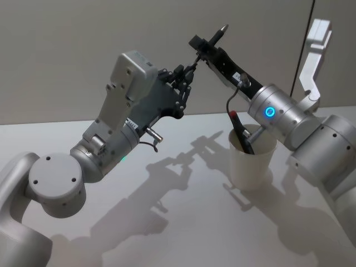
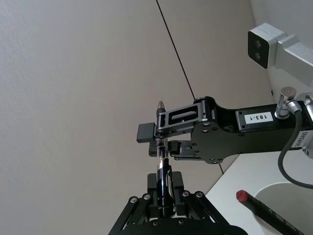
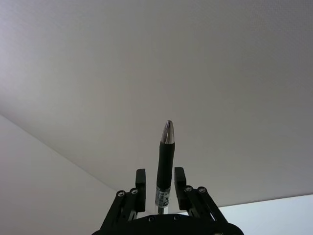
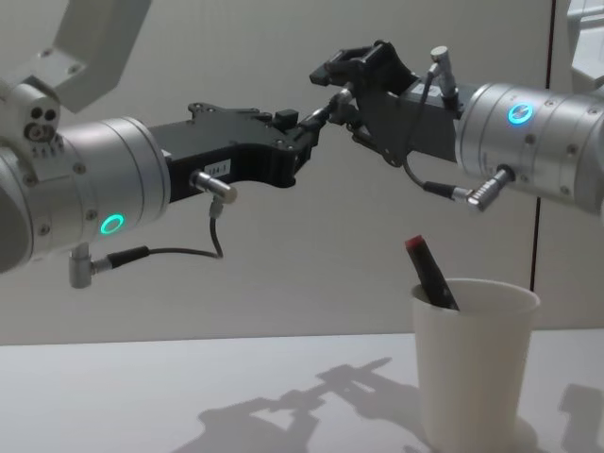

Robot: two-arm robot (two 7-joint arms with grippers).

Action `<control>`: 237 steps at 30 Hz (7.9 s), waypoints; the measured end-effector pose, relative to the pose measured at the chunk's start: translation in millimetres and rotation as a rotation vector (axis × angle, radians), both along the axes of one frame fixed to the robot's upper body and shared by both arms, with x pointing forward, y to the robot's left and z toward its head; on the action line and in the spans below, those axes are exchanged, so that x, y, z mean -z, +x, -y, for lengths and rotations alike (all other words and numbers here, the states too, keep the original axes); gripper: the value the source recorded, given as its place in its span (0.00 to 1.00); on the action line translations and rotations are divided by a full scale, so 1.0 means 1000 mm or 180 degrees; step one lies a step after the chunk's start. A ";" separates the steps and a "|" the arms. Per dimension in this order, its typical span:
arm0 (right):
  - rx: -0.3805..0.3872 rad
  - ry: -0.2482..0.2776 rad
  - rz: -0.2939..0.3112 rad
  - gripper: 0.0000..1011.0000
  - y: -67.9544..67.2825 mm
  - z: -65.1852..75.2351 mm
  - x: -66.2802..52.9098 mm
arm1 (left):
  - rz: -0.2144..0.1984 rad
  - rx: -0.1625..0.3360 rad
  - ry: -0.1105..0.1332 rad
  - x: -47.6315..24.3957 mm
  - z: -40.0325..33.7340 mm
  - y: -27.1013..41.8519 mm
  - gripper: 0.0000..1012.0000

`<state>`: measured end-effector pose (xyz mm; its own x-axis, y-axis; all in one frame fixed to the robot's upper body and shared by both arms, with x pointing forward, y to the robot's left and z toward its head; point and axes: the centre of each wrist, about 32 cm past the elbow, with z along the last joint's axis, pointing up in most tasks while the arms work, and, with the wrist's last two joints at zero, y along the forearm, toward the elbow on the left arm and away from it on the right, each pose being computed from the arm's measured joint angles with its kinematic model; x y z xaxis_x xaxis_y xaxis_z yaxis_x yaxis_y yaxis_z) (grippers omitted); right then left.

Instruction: Place the pen into the pen holder.

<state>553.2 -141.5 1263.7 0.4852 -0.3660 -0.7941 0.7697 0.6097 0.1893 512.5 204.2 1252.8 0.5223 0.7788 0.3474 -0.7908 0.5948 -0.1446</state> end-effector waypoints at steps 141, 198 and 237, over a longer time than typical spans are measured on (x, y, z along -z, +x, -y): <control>0.1258 -0.2270 0.1625 0.13 -0.102 0.085 0.035 | 0.0000 0.0000 0.0000 0.0000 0.0000 0.0000 0.99; 0.1079 -0.2221 0.1500 0.74 -0.100 0.060 0.036 | 0.0000 0.0000 0.0000 0.0000 0.0000 0.0000 0.99; 0.1438 -0.2140 0.1367 0.99 -0.130 0.125 0.017 | 0.0000 0.0000 0.0000 0.0000 0.0001 0.0000 0.99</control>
<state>423.0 -266.5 1246.5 0.3879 -0.9126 -0.1295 0.9072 0.3532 0.2286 512.5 204.1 1252.8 0.5224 0.7787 0.3474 -0.7907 0.5949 -0.1445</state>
